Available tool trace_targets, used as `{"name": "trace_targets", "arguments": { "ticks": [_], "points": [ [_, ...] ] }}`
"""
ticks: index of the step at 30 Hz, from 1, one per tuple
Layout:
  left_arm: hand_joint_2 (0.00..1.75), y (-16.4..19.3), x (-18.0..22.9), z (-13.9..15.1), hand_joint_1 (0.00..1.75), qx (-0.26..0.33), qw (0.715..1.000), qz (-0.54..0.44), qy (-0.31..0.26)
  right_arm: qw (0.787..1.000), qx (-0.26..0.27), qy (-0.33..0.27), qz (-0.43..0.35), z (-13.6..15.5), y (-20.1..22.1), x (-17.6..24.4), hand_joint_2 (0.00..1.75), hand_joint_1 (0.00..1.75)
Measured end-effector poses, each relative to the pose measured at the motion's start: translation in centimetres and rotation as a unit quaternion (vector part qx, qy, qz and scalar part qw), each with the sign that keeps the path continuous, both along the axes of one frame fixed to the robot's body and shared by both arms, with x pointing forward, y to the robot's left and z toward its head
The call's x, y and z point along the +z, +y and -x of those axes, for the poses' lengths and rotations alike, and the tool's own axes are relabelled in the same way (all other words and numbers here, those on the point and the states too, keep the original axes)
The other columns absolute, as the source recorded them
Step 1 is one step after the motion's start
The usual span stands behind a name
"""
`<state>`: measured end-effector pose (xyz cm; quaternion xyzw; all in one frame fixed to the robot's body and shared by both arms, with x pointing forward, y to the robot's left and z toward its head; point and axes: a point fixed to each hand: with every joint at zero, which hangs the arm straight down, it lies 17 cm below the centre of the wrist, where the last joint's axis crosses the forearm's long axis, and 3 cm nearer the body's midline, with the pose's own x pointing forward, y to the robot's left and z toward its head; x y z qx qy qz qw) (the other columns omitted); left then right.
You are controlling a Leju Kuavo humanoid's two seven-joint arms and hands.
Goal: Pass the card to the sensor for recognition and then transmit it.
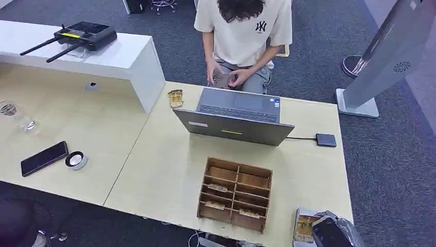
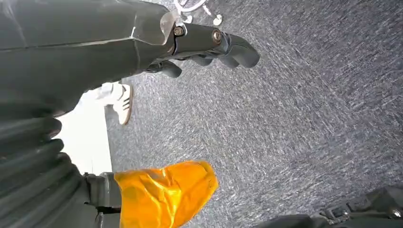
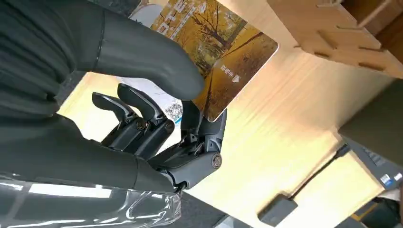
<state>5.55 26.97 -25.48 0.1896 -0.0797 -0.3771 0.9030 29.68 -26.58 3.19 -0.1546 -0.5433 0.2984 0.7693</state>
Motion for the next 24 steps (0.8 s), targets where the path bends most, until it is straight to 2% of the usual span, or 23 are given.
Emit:
{"name": "trace_targets", "arguments": {
  "ticks": [24],
  "points": [
    [1.75,0.5,-0.5,-0.5,0.00,-0.006,1.000,-0.012,0.002,0.996,0.035,0.054,0.057,-1.1,0.3,-4.2,1.75,1.75]
  ]
}}
